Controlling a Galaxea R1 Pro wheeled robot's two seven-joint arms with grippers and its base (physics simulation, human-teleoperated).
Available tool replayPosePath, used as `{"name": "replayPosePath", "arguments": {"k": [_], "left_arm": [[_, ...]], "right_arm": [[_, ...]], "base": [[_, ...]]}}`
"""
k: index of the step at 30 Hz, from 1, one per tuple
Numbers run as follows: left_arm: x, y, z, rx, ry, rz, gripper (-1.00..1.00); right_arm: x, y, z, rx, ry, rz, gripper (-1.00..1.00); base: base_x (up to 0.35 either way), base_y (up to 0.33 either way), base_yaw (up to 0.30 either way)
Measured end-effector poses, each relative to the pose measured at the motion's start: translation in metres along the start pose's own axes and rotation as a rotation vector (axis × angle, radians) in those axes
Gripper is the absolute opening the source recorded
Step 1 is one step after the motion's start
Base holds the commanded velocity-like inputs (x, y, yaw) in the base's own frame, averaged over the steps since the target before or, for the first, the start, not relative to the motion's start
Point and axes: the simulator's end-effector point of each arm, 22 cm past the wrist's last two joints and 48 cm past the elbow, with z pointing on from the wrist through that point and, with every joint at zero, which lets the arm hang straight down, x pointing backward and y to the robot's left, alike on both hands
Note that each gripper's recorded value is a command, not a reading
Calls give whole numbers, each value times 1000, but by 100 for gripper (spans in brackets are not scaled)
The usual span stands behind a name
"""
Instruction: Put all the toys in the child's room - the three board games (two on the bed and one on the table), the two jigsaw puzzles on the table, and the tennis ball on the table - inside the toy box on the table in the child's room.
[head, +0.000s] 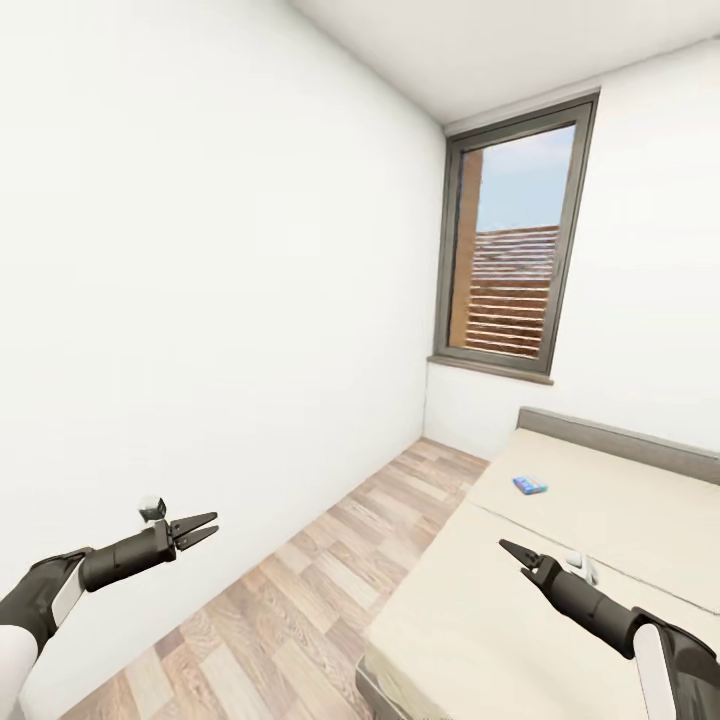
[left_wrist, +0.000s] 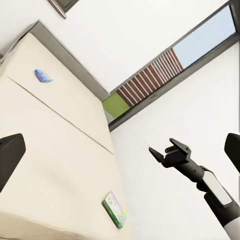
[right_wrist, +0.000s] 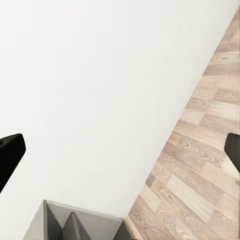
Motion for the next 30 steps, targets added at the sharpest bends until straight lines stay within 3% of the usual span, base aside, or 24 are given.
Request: {"name": "replayPosePath", "arguments": {"k": [17,30], "left_arm": [[0,0,0,-2,1,0,100],[0,1,0,-3,0,0,100]], "right_arm": [[1,-1,0,2,1,-1,100],[1,-1,0,3,2,0,100]], "base": [[0,-17,-277],[0,-216,-278]]}}
